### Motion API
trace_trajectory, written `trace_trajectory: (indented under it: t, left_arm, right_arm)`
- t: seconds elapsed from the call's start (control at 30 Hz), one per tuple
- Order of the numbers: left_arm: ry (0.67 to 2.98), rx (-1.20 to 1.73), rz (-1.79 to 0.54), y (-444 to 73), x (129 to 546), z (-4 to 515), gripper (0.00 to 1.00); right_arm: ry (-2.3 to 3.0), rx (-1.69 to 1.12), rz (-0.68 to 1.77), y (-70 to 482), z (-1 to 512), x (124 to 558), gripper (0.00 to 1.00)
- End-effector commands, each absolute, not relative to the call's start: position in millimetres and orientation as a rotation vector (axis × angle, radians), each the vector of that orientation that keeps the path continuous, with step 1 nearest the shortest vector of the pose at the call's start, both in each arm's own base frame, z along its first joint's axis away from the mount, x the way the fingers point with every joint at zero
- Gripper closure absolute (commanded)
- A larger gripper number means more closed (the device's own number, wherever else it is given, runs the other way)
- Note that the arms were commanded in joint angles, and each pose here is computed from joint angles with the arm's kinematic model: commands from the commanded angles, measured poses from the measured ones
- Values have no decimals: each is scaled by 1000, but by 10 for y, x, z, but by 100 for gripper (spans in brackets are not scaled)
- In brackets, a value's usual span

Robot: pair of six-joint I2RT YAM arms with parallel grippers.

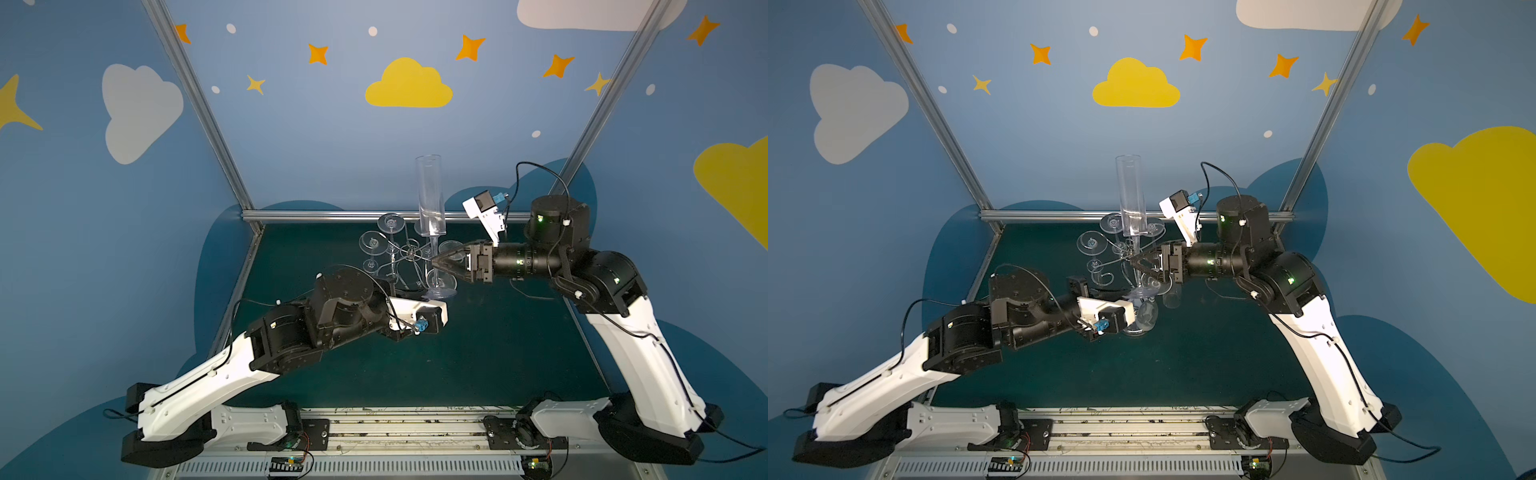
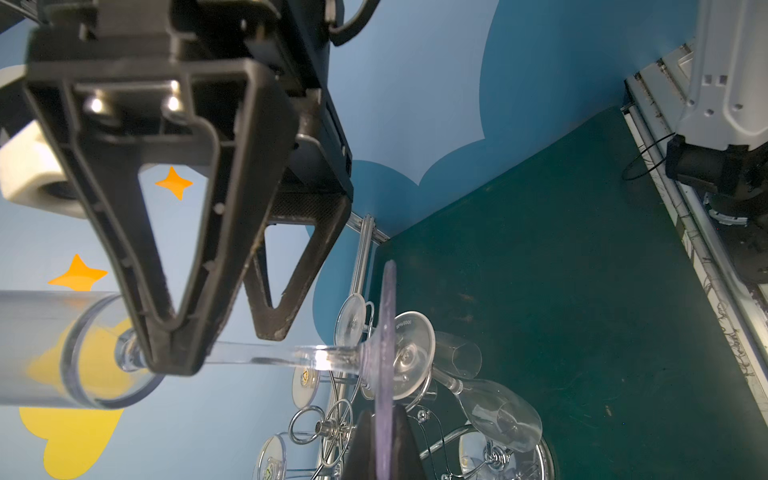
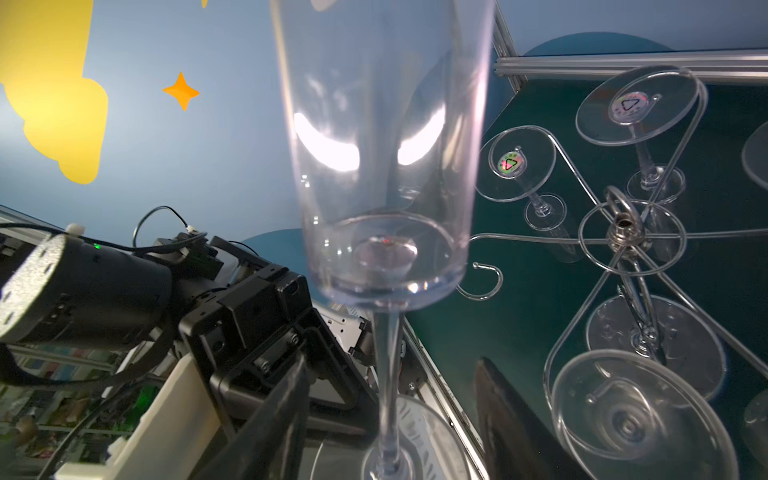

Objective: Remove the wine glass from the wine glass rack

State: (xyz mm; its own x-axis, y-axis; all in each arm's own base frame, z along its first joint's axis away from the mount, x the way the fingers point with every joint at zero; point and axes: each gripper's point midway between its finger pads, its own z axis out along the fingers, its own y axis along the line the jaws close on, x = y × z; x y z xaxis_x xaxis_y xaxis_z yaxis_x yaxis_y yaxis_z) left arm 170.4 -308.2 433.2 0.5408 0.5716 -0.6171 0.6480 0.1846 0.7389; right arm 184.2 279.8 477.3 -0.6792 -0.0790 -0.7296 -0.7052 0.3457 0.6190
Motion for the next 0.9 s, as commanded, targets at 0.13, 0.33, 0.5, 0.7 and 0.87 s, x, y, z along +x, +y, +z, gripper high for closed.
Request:
trace_trajectory:
  t: [0.13,0.33,0.5,0.7,0.87]
  left_arm:
    - [1072,1414,-42,-3081,1758,4493,97]
    - [1067,1414,-51,-3102,1750,4496,97]
    - [1070,1420,-55,-3113,1743,4474,97]
    - [1057,1384,-61,-3107,1749,4520,77]
    - [1047,1296,-140,-3069,1692,4666,40]
  right_arm:
    - [2003,-652,1326,2840,4720,1879,62]
    - [2016,-650,1335,2874,4660,1873,74]
    - [2013,-651,1349,2902,4638,1870,95]
    - [2008,-645,1343,2892,4619,1860,100]
    - [1977,-627,1277,2794,4656,1882,100]
